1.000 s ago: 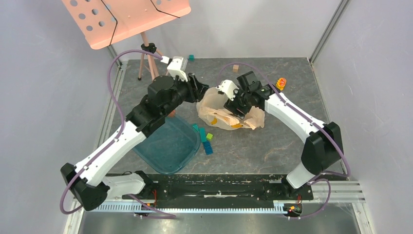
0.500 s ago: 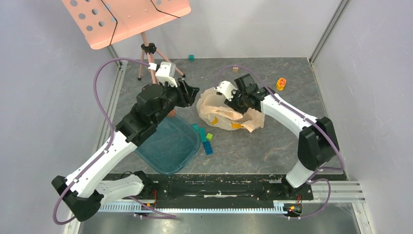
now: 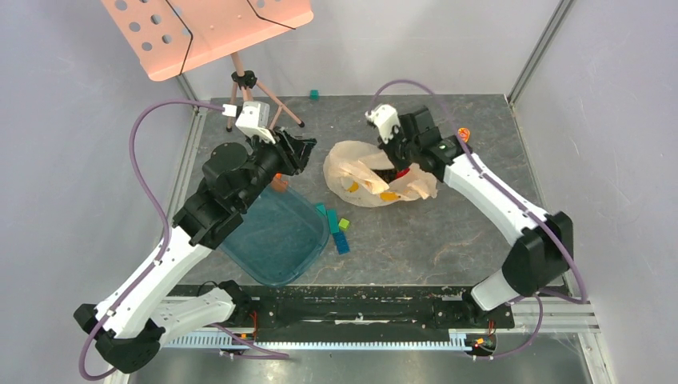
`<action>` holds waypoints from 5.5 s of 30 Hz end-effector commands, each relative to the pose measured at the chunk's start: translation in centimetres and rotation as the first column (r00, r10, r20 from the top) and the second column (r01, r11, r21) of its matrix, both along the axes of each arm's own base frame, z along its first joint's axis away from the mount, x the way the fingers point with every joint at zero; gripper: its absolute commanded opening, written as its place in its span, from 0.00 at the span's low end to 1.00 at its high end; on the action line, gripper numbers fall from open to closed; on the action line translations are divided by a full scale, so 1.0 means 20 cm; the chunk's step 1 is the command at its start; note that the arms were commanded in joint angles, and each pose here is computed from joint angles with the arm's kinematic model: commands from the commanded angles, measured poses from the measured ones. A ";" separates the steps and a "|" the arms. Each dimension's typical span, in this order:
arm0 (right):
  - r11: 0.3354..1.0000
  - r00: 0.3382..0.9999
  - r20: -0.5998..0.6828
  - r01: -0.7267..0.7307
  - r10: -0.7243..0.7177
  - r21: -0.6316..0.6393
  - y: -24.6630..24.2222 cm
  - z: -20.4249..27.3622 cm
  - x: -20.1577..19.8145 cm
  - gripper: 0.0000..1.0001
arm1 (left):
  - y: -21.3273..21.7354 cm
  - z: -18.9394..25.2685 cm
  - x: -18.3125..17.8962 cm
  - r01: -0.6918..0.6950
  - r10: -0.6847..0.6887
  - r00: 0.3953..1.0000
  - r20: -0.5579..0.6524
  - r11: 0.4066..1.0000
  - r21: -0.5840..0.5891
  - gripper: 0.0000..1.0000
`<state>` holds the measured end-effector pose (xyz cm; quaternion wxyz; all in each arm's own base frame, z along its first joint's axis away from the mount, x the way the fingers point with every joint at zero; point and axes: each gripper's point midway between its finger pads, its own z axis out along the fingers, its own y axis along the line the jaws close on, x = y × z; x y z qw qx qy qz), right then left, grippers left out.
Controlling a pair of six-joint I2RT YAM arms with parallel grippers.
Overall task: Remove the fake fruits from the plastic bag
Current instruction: Adjust the plastic bag at the center of the board, then take out the fake fruit from the plastic bag.
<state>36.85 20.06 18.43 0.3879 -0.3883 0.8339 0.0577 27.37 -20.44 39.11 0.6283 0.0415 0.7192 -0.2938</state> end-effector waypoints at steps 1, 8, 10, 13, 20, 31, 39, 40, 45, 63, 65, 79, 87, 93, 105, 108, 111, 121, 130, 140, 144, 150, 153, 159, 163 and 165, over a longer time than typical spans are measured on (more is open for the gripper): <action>0.986 0.986 0.134 0.079 -0.099 0.149 0.04 0.48 -0.01 0.00 | -0.04 0.15 -0.02 0.058 -0.057 0.997 0.056 0.998 -0.026 0.45; 0.973 0.971 0.147 0.162 -0.187 0.163 0.08 0.67 -0.09 0.00 | -0.13 0.18 -0.04 0.148 -0.147 0.988 0.049 0.988 -0.032 0.40; 0.965 0.967 0.143 0.184 -0.211 0.185 0.07 0.68 -0.10 0.00 | -0.15 0.21 -0.05 0.168 -0.166 0.984 0.057 0.985 -0.034 0.39; 0.959 0.967 0.128 0.189 -0.219 0.211 0.08 0.70 -0.12 0.00 | -0.17 0.25 -0.07 0.201 -0.198 0.978 0.070 0.979 -0.038 0.35; 0.947 0.966 0.105 0.207 -0.238 0.245 0.08 0.71 -0.14 0.00 | -0.45 0.20 -0.16 0.347 -0.347 0.937 0.032 0.938 -0.008 0.18; 0.919 0.964 0.044 0.235 -0.262 0.317 0.13 0.71 -0.15 0.00 | -0.66 -0.20 -0.10 0.203 -0.203 0.975 -0.085 0.979 0.000 0.02; 0.886 0.961 -0.019 0.261 -0.275 0.383 0.17 0.68 -0.15 0.00 | -0.78 -0.34 -0.06 0.169 -0.190 0.971 -0.148 0.975 -0.143 0.02; 0.883 0.960 -0.022 0.266 -0.279 0.387 0.17 0.67 -0.15 0.00 | -0.79 -0.35 -0.06 0.165 -0.190 0.969 -0.160 0.973 -0.160 0.02; 0.878 0.960 -0.036 0.269 -0.278 0.396 0.18 0.64 -0.15 0.00 | -0.88 -0.41 -0.02 0.116 -0.172 0.961 -0.214 0.961 -0.251 0.02; 0.811 0.951 0.053 0.229 -0.304 0.538 0.01 0.92 -0.37 0.00 | -0.62 -0.88 0.18 -0.261 0.273 0.912 -0.306 0.962 0.080 0.02; 0.810 0.963 0.043 0.199 -0.266 0.552 0.02 0.93 -0.42 0.00 | -0.56 -0.88 0.21 -0.291 0.310 0.905 -0.292 0.951 0.109 0.02; 0.818 0.976 -0.044 0.201 -0.212 0.538 0.04 0.70 -0.52 0.00 | -0.30 -0.90 0.24 -0.290 0.329 0.893 -0.306 0.942 0.167 0.02; 0.796 0.976 -0.035 0.196 -0.216 0.573 0.06 0.65 -0.50 0.00 | -0.40 -0.82 -0.02 -0.006 0.013 0.932 -0.362 1.000 0.020 0.02; 0.775 0.993 -0.033 0.111 -0.116 0.622 0.16 0.71 -0.52 0.00 | -0.56 -0.85 -0.20 0.152 -0.151 0.920 -0.362 0.988 -0.027 0.02; 0.726 0.995 -0.038 -0.040 0.090 0.687 0.30 0.80 -0.64 0.00 | -0.93 -0.68 -0.21 0.265 -0.294 0.914 -0.278 0.954 -0.138 0.02; 0.724 0.995 -0.049 -0.032 0.090 0.689 0.30 0.79 -0.65 0.00 | -0.99 -0.76 -0.17 0.247 -0.278 0.915 -0.292 0.959 -0.139 0.06; 0.721 0.996 -0.050 -0.017 0.071 0.692 0.28 0.79 -0.65 0.00 | -1.07 -0.86 -0.15 0.255 -0.285 0.902 -0.325 0.958 -0.130 0.10; 0.714 0.997 -0.070 0.065 -0.023 0.697 0.21 0.75 -0.65 0.00 | -1.21 -1.17 -0.15 0.282 -0.317 0.847 -0.426 0.948 -0.145 0.39; 0.711 0.960 -0.016 0.218 -0.279 0.669 0.01 0.77 -0.54 0.00 | -1.26 -1.30 -0.19 0.301 -0.375 0.818 -0.436 0.925 -0.231 0.54; 0.688 0.995 -0.044 0.097 -0.094 0.719 0.17 0.85 -0.61 0.00 | -1.39 -1.34 -0.15 0.339 -0.410 0.804 -0.431 0.911 -0.234 0.99; 0.676 0.997 -0.047 0.081 -0.069 0.732 0.20 0.86 -0.62 0.00 | -1.39 -1.44 -0.11 0.304 -0.344 0.807 -0.480 0.939 -0.162 1.00; 0.669 0.998 -0.050 0.061 -0.035 0.741 0.23 0.87 -0.64 0.00 | -1.37 -1.58 -0.06 0.259 -0.227 0.802 -0.552 0.966 -0.021 1.00; 0.668 0.998 -0.053 0.061 -0.032 0.742 0.23 0.86 -0.65 0.00 | -1.35 -1.68 -0.05 0.246 -0.166 0.787 -0.594 0.967 0.056 1.00; 0.661 0.998 -0.054 0.049 -0.013 0.749 0.25 0.87 -0.66 0.00 | -1.32 -1.83 -0.03 0.206 -0.082 0.768 -0.635 0.970 0.125 1.00; 0.658 0.998 -0.064 0.040 0.013 0.752 0.27 0.87 -0.69 0.00 | -1.31 -1.89 0.00 0.177 -0.019 0.761 -0.648 0.968 0.179 1.00; 0.658 0.998 -0.064 0.037 0.018 0.753 0.28 0.86 -0.70 0.00 | -1.31 -1.92 0.01 0.172 0.005 0.755 -0.656 0.964 0.205 1.00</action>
